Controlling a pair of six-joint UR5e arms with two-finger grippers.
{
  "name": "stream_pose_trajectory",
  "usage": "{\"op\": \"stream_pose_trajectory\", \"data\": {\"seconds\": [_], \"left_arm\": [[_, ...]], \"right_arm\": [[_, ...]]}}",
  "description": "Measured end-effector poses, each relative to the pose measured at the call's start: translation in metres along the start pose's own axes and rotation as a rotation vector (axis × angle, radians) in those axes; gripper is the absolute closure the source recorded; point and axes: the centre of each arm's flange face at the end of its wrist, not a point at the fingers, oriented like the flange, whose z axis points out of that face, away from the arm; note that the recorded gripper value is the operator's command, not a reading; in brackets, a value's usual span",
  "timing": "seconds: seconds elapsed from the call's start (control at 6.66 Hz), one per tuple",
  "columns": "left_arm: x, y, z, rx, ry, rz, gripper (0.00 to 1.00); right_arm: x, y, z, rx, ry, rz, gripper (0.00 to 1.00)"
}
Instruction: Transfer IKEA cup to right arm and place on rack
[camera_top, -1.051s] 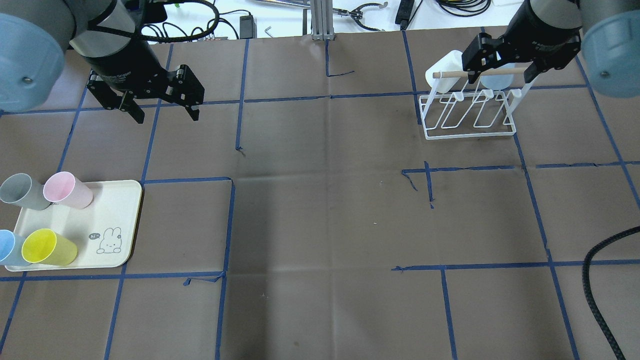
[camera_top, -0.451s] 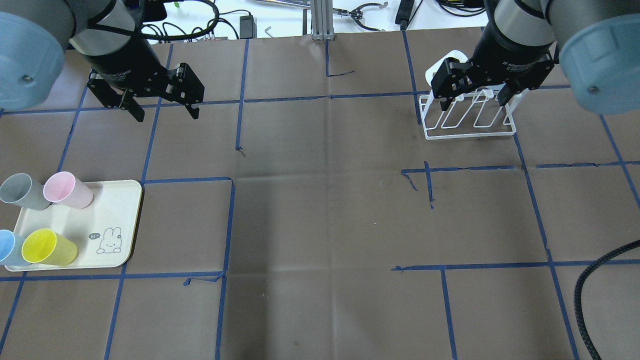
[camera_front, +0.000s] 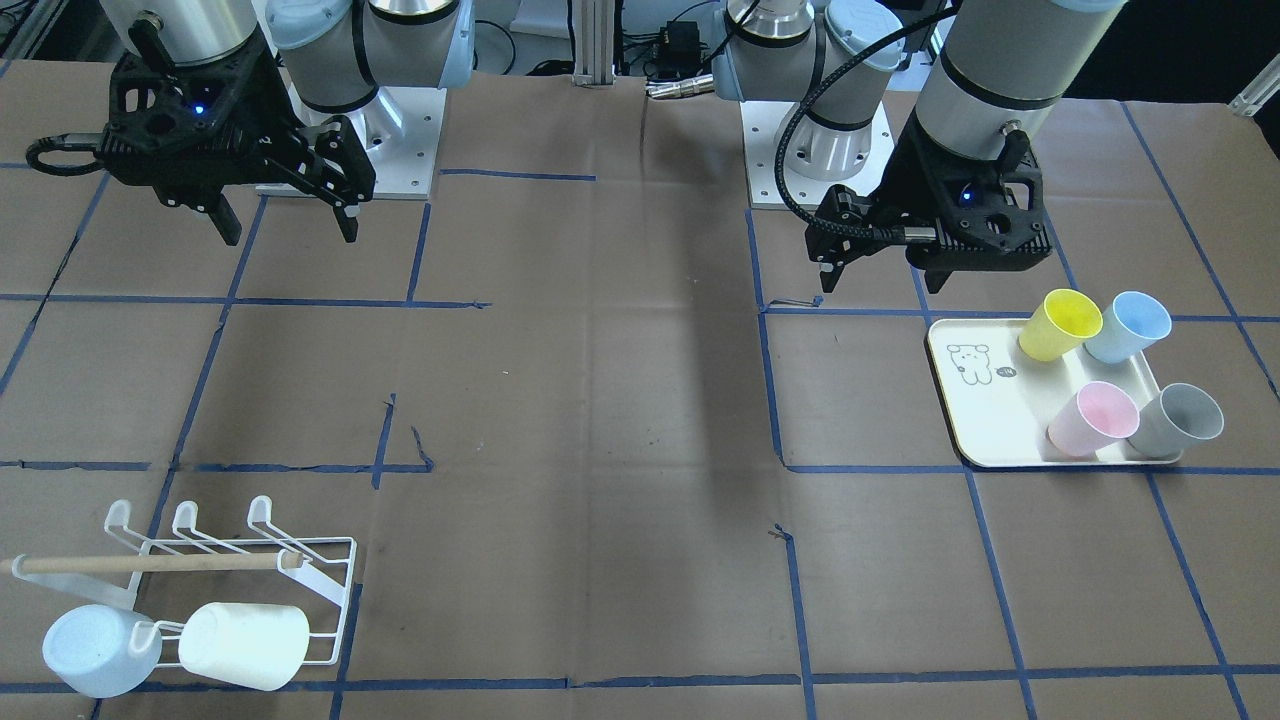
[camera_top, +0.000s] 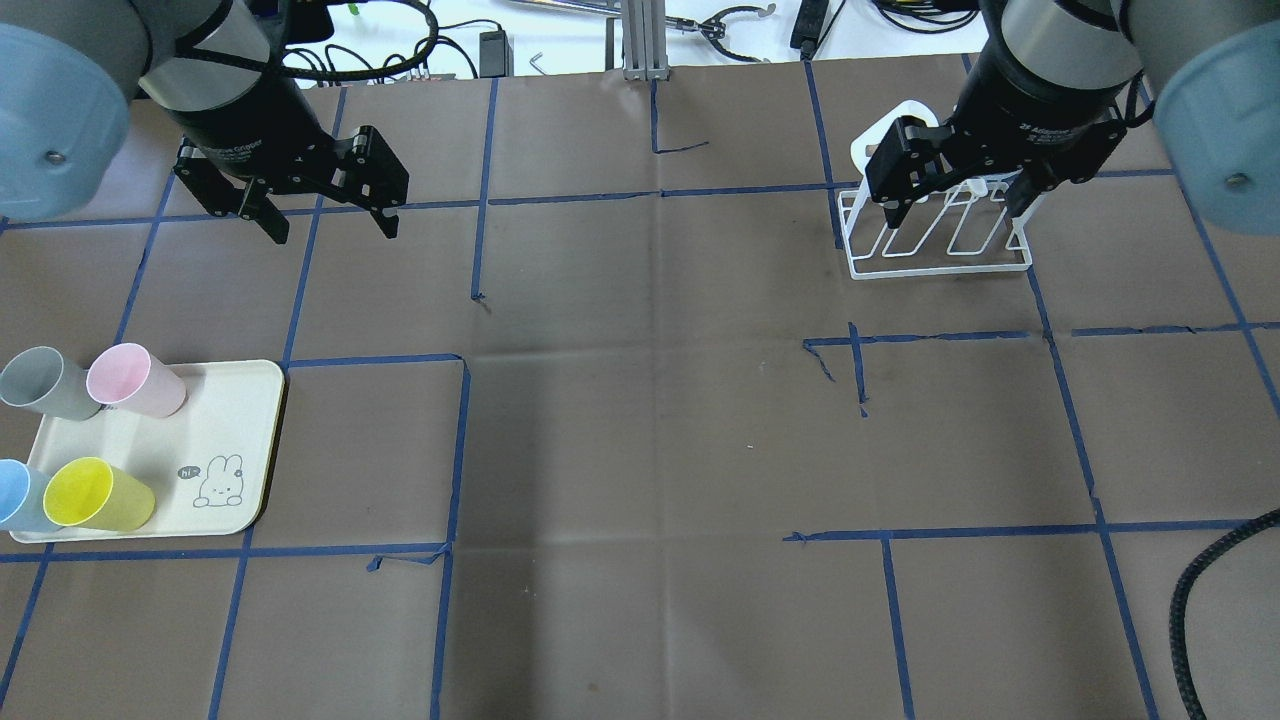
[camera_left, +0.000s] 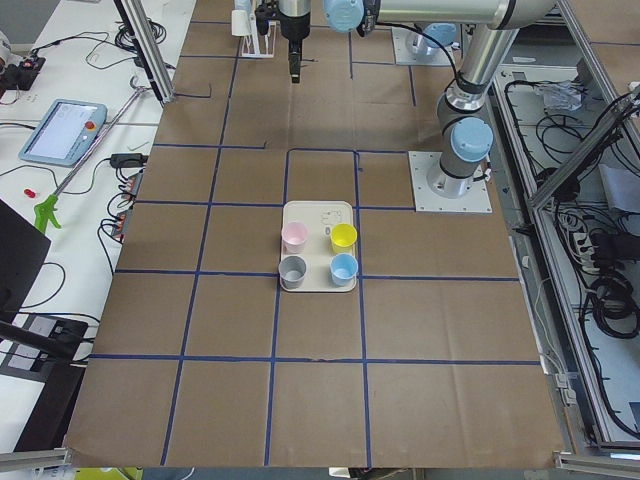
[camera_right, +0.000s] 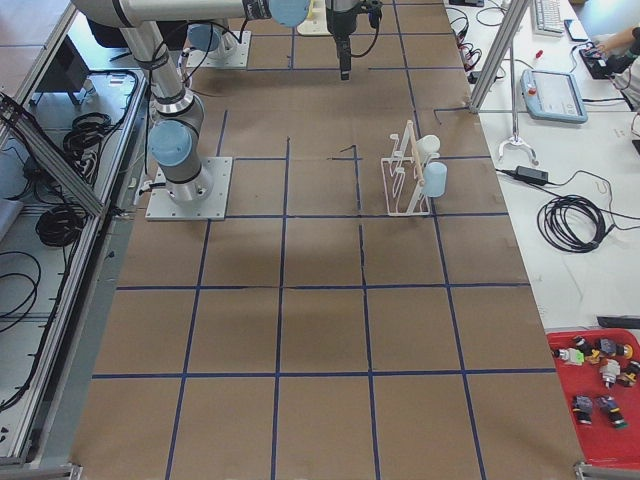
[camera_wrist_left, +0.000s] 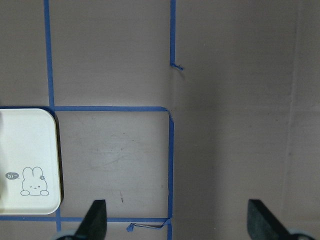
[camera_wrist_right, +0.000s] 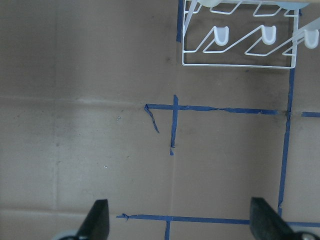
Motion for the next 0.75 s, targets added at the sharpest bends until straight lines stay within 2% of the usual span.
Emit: {"op": "stream_pose_trajectory", "data": {"seconds": [0.75], "left_arm": [[0.0000,-0.0005,0.0004,-0.001,0.000,0.000,0.00]], "right_arm": [[-0.0004,-0.0033,0.0089,-0.021,-0.005,0.000,0.00]]}}
